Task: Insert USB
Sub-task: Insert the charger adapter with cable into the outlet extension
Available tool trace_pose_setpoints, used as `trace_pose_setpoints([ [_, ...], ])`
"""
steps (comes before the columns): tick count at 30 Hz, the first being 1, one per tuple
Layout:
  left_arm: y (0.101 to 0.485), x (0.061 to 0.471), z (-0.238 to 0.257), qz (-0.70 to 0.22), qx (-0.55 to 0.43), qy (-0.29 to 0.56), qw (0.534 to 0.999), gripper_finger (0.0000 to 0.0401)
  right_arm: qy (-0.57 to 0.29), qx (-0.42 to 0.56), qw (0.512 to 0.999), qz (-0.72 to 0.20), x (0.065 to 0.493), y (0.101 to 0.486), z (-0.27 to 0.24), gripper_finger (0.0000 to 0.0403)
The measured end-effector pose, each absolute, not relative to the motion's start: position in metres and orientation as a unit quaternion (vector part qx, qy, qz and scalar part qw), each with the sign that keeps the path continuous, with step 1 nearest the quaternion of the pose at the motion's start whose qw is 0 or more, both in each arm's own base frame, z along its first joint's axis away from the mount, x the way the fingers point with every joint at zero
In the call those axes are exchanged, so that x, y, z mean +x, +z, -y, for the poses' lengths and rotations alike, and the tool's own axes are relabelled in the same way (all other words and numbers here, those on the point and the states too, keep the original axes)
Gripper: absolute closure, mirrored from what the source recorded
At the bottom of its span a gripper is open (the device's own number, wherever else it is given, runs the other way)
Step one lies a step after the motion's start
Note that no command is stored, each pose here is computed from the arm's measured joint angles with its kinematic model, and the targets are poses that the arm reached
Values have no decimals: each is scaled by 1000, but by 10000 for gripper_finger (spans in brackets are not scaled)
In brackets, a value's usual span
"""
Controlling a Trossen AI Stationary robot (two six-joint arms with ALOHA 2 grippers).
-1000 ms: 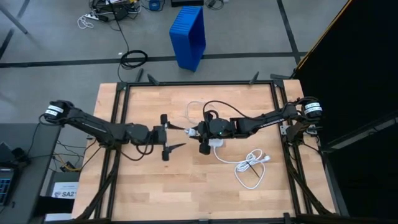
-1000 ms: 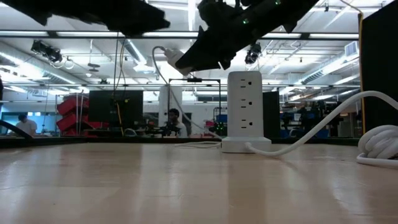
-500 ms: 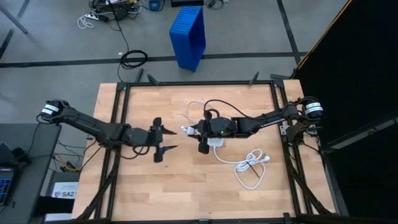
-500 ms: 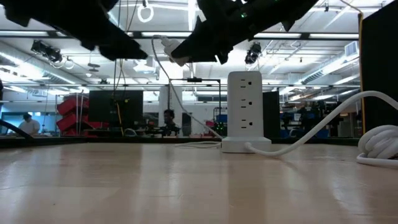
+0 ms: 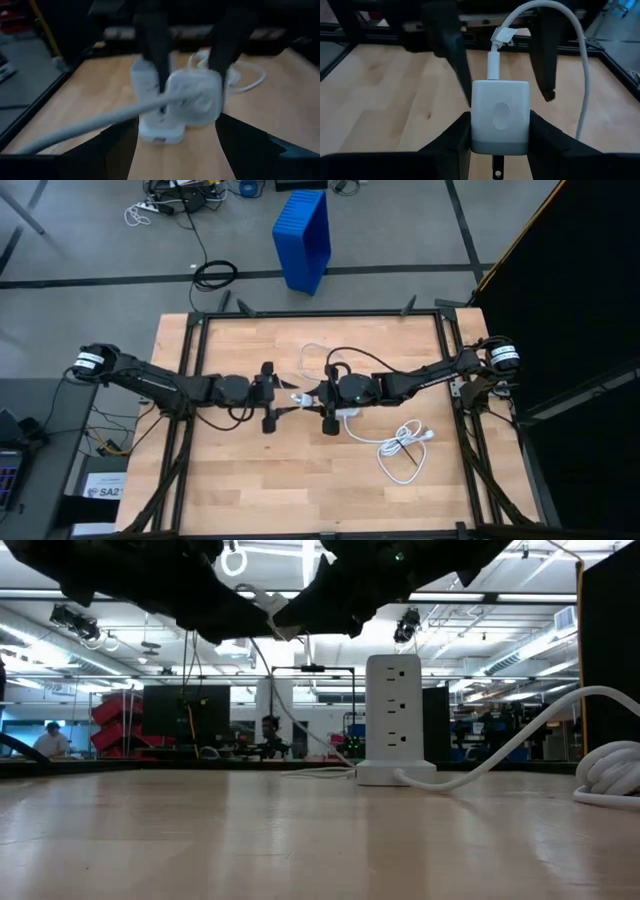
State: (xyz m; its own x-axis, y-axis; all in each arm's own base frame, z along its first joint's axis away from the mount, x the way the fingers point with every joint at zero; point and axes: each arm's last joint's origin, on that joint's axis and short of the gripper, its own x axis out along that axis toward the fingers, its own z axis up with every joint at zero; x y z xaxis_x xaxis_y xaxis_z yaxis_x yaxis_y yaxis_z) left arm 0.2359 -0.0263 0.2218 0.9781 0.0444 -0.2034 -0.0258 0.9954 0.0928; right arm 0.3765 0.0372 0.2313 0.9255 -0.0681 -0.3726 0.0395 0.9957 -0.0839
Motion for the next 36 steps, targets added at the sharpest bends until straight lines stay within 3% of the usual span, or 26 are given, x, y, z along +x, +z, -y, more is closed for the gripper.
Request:
trace_pose_setpoints([
  [25, 215, 249, 28, -73, 80, 10, 994, 154, -5, -38, 977, -208, 375, 228, -38, 291],
  [36, 215, 249, 28, -77, 75, 11, 994, 190, -6, -36, 979, -199, 376, 229, -38, 291],
])
